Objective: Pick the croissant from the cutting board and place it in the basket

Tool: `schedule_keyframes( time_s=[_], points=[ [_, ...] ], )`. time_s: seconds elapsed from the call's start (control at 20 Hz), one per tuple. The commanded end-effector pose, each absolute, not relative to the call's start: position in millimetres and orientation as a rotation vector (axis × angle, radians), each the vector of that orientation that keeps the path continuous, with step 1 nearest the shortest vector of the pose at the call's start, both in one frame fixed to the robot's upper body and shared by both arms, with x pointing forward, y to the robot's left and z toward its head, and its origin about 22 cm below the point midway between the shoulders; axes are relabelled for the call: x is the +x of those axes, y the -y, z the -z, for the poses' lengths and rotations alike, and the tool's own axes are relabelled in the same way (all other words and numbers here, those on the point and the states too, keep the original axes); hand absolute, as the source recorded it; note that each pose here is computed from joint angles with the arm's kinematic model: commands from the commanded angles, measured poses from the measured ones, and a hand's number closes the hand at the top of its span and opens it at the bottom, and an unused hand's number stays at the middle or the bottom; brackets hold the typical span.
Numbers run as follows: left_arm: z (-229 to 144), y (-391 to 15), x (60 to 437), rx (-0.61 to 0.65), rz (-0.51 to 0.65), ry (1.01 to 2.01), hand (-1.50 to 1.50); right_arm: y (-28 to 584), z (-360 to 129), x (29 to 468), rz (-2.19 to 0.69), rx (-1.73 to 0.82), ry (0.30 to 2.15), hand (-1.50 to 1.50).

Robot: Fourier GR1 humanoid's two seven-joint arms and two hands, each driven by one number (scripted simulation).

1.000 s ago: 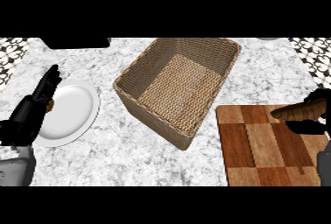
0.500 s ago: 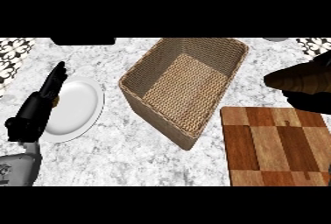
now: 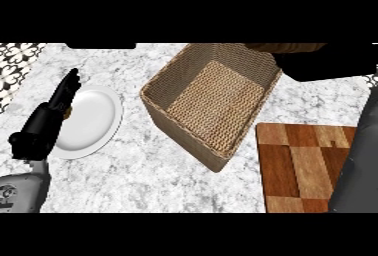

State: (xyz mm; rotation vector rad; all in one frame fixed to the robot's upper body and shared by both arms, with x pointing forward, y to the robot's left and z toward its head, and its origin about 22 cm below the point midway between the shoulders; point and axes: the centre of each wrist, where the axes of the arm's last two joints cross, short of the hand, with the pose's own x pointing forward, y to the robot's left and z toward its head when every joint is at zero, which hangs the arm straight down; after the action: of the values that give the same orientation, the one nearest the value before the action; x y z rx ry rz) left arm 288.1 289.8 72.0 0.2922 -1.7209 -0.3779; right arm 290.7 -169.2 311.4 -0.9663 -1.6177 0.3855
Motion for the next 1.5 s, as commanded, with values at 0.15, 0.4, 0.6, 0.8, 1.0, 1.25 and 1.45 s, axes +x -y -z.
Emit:
schedule_keyframes(
  time_s=[0.15,0.4,0.6,0.8,1.0,1.25,1.45],
  points=[
    [-77,-289,290,0.298,0.367,1.733,0.00,121,-344,332,-0.414,-0.885,1.536,1.50],
    [-79,-280,297,0.280,0.387,1.727,0.00,99,-331,360,-0.513,-0.837,1.441,1.50],
    [-66,-284,295,0.286,0.397,1.716,0.00,78,-315,372,-0.516,-0.821,1.348,1.50],
    [-66,-296,273,0.275,0.380,1.722,0.00,81,-308,377,-0.601,-0.906,1.212,1.50],
    [-71,-300,285,0.298,0.380,1.709,0.00,84,-307,390,-0.714,-1.038,1.101,1.50],
    [-68,-297,295,0.295,0.362,1.711,0.00,75,-287,384,-0.865,-1.047,1.051,1.50],
    [-74,-306,280,0.294,0.378,1.708,0.00,89,-292,396,-0.814,-0.926,1.070,-1.50]
  ],
)
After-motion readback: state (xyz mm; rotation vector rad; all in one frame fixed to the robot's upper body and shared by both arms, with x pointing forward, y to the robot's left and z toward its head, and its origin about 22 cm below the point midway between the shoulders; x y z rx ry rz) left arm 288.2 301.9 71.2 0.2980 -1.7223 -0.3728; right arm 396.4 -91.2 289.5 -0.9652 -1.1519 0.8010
